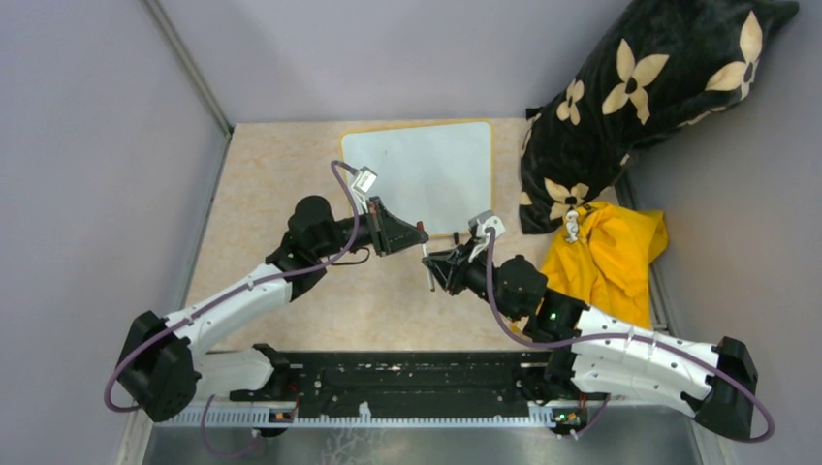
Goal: Write a sentence on the whiteboard
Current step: Open the whiteboard marker at the center of the board.
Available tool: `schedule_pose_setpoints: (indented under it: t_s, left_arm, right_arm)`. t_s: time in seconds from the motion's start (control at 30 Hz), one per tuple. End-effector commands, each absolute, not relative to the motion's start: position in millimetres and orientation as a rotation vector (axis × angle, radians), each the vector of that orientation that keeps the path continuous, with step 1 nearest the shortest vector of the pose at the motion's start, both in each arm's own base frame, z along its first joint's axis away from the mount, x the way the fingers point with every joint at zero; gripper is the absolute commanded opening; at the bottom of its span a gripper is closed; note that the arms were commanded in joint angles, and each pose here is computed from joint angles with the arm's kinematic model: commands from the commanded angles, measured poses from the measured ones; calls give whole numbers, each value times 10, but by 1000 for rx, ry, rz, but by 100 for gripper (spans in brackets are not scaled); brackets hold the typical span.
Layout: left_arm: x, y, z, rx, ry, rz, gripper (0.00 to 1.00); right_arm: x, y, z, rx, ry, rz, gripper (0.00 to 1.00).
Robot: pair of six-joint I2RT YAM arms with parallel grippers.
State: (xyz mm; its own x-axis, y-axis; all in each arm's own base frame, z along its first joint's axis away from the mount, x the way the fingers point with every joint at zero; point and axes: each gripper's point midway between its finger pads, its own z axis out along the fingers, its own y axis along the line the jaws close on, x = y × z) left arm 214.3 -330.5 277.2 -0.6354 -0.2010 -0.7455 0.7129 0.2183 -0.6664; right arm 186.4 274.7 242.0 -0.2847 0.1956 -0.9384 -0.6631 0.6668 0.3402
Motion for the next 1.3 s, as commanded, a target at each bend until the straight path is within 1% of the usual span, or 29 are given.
schedule_pose_setpoints:
  t_s: [0.0, 0.03, 0.07, 0.13, 0.27, 0.43, 0.57, 0.67, 0.77, 0.8, 0.87, 1.27]
  left_arm:
    - [2058, -3227, 3027, 475, 1610, -1533, 0]
    - [2042, -3206, 3063, 468, 1593, -1536, 0]
    - [2029, -3179, 3095, 458, 1576, -1536, 0]
    - [2000, -3132, 3153, 436, 1551, -1541, 0]
    - [1934, -3061, 3249, 414, 1510, -1555, 0]
    - [1879, -3003, 3321, 399, 1483, -1567, 0]
    - [1853, -2979, 3335, 399, 1475, -1567, 0]
    - [1839, -2966, 3339, 399, 1471, -1567, 0]
    - [1834, -2958, 3366, 399, 1461, -1565, 0]
    - [1833, -2954, 3382, 398, 1457, -1565, 0]
    - [1839, -2939, 3425, 389, 1446, -1563, 0]
    - [2020, -2755, 3845, 232, 1363, -1551, 0]
  right_arm:
    - [1841, 2820, 2961, -286, 1565, 1019, 34]
    - [1833, 2823, 3005, -268, 1559, 1043, 43]
    - [1823, 2832, 3035, -257, 1557, 1064, 48]
    - [1794, 2869, 3101, -242, 1554, 1124, 54]
    - [1742, 2979, 3205, -263, 1547, 1243, 58]
    - [1681, 3103, 3304, -303, 1530, 1358, 57]
    - [1674, 3132, 3356, -300, 1511, 1394, 52]
    - [1675, 3144, 3352, -300, 1512, 1404, 41]
    - [1674, 3149, 3315, -305, 1520, 1403, 26]
    - [1673, 3150, 3297, -306, 1526, 1401, 18]
    - [1674, 3141, 3257, -307, 1536, 1393, 0]
    - [1630, 3029, 3017, -316, 1585, 1349, 0]
